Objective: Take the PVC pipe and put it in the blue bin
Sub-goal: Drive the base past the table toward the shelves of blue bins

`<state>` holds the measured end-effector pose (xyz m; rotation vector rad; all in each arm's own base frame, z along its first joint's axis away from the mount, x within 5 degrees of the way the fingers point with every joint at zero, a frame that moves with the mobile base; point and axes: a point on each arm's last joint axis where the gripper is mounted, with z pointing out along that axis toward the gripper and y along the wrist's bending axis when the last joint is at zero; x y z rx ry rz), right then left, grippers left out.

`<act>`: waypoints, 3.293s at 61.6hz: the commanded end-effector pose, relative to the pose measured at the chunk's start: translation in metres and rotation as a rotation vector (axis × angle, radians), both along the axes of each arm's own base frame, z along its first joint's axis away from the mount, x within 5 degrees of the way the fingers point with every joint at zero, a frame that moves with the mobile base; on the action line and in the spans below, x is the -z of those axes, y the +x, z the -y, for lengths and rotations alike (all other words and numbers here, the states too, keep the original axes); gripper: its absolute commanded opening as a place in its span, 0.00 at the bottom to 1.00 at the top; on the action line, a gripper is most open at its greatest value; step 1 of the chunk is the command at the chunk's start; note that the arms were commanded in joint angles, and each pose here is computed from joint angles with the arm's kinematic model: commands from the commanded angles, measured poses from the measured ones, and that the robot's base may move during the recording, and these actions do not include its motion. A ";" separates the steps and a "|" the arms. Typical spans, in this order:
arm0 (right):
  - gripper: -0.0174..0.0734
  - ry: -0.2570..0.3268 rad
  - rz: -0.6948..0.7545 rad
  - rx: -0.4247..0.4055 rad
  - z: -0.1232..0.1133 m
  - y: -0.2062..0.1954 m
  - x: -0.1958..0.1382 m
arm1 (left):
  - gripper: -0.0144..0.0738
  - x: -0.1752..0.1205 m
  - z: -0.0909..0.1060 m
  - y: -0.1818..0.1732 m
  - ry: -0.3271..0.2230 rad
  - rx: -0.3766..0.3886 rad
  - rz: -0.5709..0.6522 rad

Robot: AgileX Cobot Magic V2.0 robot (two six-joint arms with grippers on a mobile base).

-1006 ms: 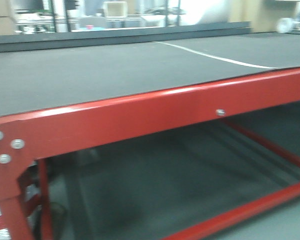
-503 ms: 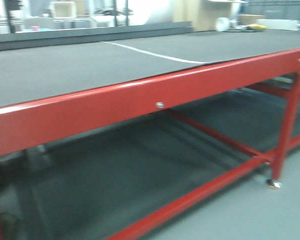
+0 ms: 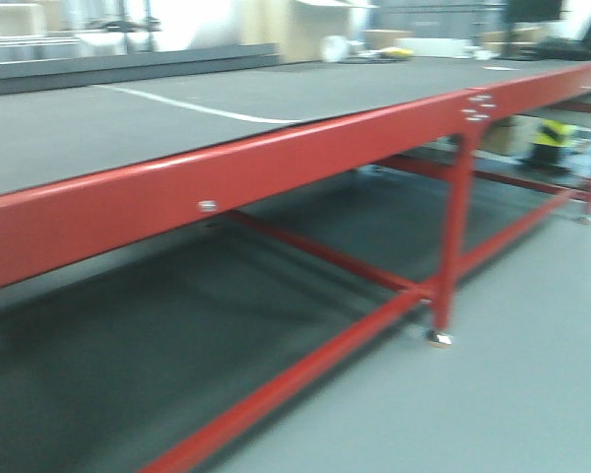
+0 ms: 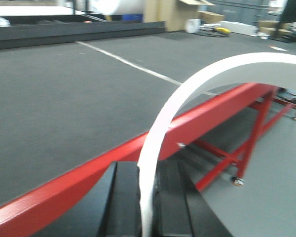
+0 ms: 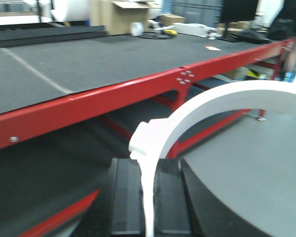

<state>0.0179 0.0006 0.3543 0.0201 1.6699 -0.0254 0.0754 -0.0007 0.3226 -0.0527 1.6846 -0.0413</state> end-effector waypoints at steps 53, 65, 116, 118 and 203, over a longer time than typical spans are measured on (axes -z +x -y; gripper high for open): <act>0.01 0.000 0.031 0.002 0.000 -0.001 -0.003 | 0.04 -0.003 0.000 0.000 -0.006 -0.007 0.027; 0.01 0.000 0.031 0.002 0.000 -0.001 -0.003 | 0.04 -0.003 0.000 0.000 -0.006 -0.007 0.027; 0.01 0.000 0.031 0.002 0.000 -0.001 -0.003 | 0.04 -0.003 0.000 0.000 -0.006 -0.007 0.027; 0.01 0.000 0.031 0.002 0.000 -0.001 -0.003 | 0.04 -0.003 0.000 0.000 -0.006 -0.007 0.027; 0.01 0.000 0.031 0.002 0.000 -0.001 -0.003 | 0.04 -0.003 -0.001 0.000 -0.006 -0.008 0.033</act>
